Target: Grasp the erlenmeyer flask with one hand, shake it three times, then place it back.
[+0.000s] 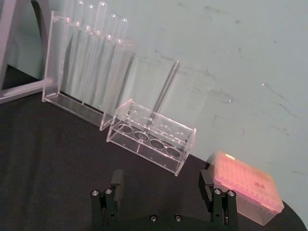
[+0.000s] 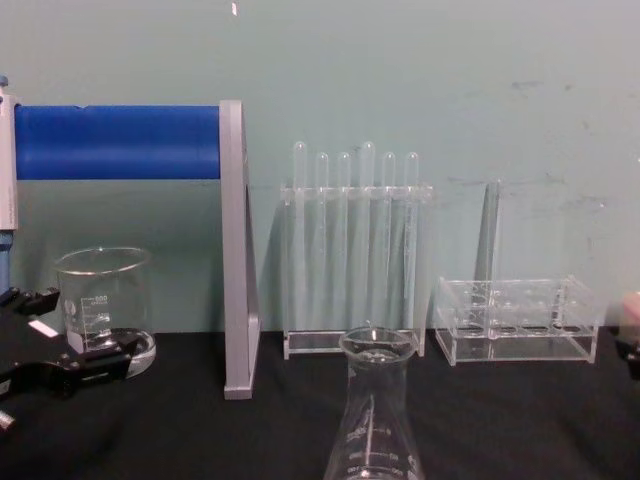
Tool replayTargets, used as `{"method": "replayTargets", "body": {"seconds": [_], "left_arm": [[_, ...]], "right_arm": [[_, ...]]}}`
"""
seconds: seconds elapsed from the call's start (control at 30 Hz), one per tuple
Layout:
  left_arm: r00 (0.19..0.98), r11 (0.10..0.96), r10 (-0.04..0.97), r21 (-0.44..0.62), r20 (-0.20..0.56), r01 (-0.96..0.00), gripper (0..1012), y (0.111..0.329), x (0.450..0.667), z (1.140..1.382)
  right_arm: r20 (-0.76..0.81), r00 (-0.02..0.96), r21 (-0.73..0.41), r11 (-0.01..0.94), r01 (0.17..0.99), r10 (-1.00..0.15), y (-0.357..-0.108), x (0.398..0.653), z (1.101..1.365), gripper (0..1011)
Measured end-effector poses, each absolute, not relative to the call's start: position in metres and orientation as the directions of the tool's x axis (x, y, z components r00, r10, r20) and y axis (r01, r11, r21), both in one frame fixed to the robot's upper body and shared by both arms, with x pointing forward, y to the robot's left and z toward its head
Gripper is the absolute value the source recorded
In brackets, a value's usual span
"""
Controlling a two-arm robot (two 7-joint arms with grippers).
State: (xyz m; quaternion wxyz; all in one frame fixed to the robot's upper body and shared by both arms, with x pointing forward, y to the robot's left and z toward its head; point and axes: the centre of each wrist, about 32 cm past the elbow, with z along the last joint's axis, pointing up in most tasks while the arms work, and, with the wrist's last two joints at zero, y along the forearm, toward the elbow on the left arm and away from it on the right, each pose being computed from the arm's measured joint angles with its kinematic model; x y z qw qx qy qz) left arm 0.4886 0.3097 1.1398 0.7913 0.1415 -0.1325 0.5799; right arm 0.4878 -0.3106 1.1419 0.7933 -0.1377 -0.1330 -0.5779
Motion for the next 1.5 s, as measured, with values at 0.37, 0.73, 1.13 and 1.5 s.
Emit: {"method": "replayTargets", "body": {"seconds": [0.37,0.73,1.13,1.5], "left_arm": [[0.292,0.287,0.88,0.07,0.374,-0.955,1001,0.31,0.489,1.14],[0.292,0.287,0.88,0.07,0.374,-0.955,1001,0.31,0.489,1.14],[0.292,0.287,0.88,0.07,0.374,-0.955,1001,0.31,0.489,1.14],[0.292,0.287,0.88,0.07,0.374,-0.955,1001,0.31,0.489,1.14]], "right_arm": [[0.33,0.36,-0.069,0.358,0.931,-0.872,-0.31,0.462,1.157,1000],[0.242,0.507,-0.078,0.504,0.86,-0.827,-0.306,0.42,1.176,1000],[0.061,0.675,-0.098,0.668,0.738,-0.736,-0.29,0.408,1.183,1000],[-0.019,0.728,-0.132,0.723,0.678,-0.685,-0.281,0.414,1.182,1000]]}}
